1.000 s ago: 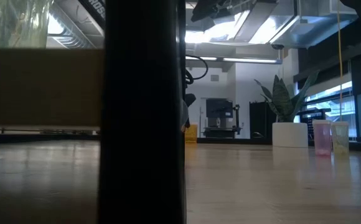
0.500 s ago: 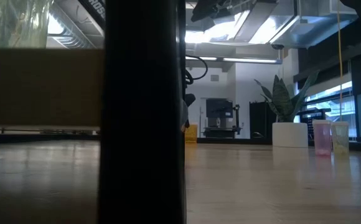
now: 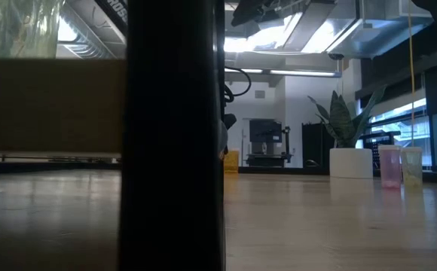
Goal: Pick and place medicine bottles onto shelf by color
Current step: Put the top yellow pill bottle on the shelf aligned with the other yellow pill bottle
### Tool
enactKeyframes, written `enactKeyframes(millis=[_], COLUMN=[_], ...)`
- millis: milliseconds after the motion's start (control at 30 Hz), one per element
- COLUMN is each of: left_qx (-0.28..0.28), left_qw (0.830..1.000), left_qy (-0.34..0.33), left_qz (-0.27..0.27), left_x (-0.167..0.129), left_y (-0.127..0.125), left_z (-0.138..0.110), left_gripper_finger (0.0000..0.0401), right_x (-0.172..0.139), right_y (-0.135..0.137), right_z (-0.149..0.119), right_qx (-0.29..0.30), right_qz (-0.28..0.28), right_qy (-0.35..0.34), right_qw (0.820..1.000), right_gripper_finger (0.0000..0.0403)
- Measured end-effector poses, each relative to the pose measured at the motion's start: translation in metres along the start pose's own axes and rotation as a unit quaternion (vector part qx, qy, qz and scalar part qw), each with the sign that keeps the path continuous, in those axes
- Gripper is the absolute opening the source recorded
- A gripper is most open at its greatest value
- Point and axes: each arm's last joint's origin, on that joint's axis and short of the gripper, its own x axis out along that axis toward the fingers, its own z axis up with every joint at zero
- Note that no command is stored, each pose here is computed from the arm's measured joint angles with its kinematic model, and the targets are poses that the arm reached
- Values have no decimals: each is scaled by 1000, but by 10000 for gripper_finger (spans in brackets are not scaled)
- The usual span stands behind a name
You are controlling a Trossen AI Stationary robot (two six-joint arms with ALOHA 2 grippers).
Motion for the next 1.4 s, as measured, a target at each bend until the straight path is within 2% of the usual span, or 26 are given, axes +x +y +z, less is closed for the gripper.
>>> enactKeyframes(millis=[333, 1400], left_qx=[0, 5], left_qw=[1000, 1000], left_qy=[0, 12], left_qz=[0, 0], left_x=[0, -1], left_y=[0, -1], left_z=[0, -2], left_gripper_finger=[211, 205], right_x=[0, 0], right_y=[0, 0], right_z=[0, 0], right_qx=[0, 0], right_qz=[0, 0], right_qy=[0, 0], right_qw=[1000, 1000], right_gripper_finger=[198, 198])
